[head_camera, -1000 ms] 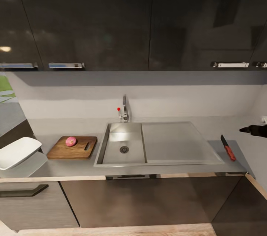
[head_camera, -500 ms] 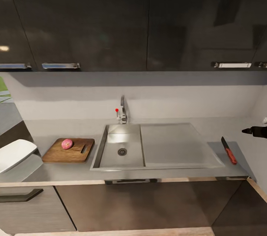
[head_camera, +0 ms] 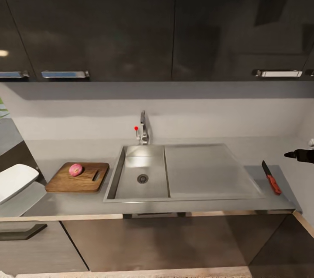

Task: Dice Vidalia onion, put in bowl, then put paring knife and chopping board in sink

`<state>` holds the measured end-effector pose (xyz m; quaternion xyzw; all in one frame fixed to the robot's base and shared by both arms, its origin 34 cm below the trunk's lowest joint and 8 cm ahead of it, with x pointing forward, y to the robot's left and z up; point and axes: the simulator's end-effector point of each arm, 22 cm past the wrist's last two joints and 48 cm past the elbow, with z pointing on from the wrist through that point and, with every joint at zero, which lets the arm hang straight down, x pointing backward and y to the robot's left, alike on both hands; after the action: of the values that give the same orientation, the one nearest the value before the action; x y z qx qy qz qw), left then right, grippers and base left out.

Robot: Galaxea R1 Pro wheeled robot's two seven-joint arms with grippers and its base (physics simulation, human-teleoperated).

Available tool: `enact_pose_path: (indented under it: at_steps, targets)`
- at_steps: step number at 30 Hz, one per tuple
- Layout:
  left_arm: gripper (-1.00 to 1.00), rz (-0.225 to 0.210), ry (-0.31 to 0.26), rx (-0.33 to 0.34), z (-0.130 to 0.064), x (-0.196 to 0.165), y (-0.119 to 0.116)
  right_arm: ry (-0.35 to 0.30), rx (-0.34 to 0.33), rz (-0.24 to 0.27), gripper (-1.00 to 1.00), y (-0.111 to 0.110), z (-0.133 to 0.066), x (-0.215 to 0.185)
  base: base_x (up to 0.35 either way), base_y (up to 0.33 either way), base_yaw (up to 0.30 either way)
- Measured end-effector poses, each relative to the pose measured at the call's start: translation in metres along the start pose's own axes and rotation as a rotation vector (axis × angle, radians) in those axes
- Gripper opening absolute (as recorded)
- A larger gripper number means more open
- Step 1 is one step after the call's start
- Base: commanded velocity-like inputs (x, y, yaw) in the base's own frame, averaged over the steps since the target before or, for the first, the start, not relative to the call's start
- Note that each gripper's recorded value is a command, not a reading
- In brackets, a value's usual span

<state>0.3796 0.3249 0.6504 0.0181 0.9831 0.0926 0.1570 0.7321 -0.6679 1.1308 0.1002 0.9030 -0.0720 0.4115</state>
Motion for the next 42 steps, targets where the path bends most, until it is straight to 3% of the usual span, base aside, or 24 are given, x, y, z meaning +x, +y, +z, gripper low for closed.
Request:
enact_pose_path:
  at_steps: [28, 37, 42]
  targets:
    - [1.0, 0.008, 0.046, 0.005, 0.006, 0.019, -0.003, 0.047, 0.048, -0.013, 1.0, -0.004, 0.023, 0.018, 0.0, 0.0, 0.0]
    - [1.0, 0.017, 0.136, 0.07, 0.005, 0.043, -0.022, 0.062, 0.078, -0.016, 1.0, -0.009, 0.03, 0.025, 0.0, 0.0, 0.0]
    - [1.0, 0.017, 0.149, 0.075, 0.005, 0.047, -0.022, 0.07, 0.082, -0.018, 1.0, -0.009, 0.034, 0.028, 0.0, 0.0, 0.0]
